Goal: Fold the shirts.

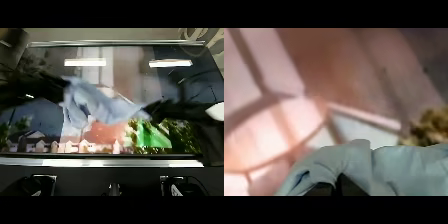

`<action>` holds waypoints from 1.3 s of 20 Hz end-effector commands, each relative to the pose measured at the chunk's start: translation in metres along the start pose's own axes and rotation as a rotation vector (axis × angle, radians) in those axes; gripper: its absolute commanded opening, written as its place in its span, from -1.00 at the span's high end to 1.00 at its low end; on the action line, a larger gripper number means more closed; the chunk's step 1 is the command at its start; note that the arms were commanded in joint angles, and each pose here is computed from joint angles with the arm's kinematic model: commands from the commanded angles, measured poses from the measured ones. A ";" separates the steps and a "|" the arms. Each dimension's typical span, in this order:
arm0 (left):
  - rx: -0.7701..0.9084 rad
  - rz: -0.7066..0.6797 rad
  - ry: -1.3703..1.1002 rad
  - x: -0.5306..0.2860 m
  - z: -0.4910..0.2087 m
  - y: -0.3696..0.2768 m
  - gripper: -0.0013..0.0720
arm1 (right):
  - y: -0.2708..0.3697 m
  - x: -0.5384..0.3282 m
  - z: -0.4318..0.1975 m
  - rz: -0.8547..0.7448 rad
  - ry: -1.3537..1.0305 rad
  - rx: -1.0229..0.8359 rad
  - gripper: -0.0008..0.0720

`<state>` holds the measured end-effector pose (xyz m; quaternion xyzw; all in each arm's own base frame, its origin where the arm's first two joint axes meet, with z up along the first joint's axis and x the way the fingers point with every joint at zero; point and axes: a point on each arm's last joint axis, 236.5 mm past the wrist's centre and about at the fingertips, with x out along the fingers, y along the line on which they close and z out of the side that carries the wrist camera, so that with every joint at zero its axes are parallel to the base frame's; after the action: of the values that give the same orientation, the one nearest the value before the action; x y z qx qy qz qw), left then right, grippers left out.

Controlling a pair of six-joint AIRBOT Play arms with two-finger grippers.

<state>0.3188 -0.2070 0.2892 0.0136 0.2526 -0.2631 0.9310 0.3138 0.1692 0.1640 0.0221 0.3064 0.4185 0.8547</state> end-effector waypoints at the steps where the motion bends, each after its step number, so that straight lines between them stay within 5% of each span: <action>1: -0.016 0.001 -0.397 -0.155 0.119 -0.003 0.90 | 0.044 -0.151 0.150 -0.296 -0.326 -0.392 0.93; 5: -0.105 -0.029 -0.573 -0.259 0.134 -0.003 0.90 | 0.133 -0.252 0.197 -0.518 -0.483 -0.650 0.93; 10: -0.144 0.244 -0.121 -0.209 0.027 0.056 0.90 | 0.047 -0.269 0.116 -0.792 -0.077 -0.411 0.93; 14: -0.144 0.241 0.188 -0.117 -0.050 0.053 0.90 | 0.016 -0.215 0.043 -0.573 0.239 -0.191 0.93; 18: -0.230 0.071 0.400 0.007 -0.161 0.015 0.90 | -0.031 -0.136 -0.050 -0.383 0.426 0.055 0.93; 26: -0.394 0.063 0.660 0.154 -0.280 0.010 0.89 | -0.118 -0.038 -0.183 -0.375 0.523 0.321 0.93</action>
<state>0.2964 -0.2120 0.0240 -0.0515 0.5410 -0.1767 0.8207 0.2761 0.0270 0.0428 -0.0313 0.5548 0.2043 0.8059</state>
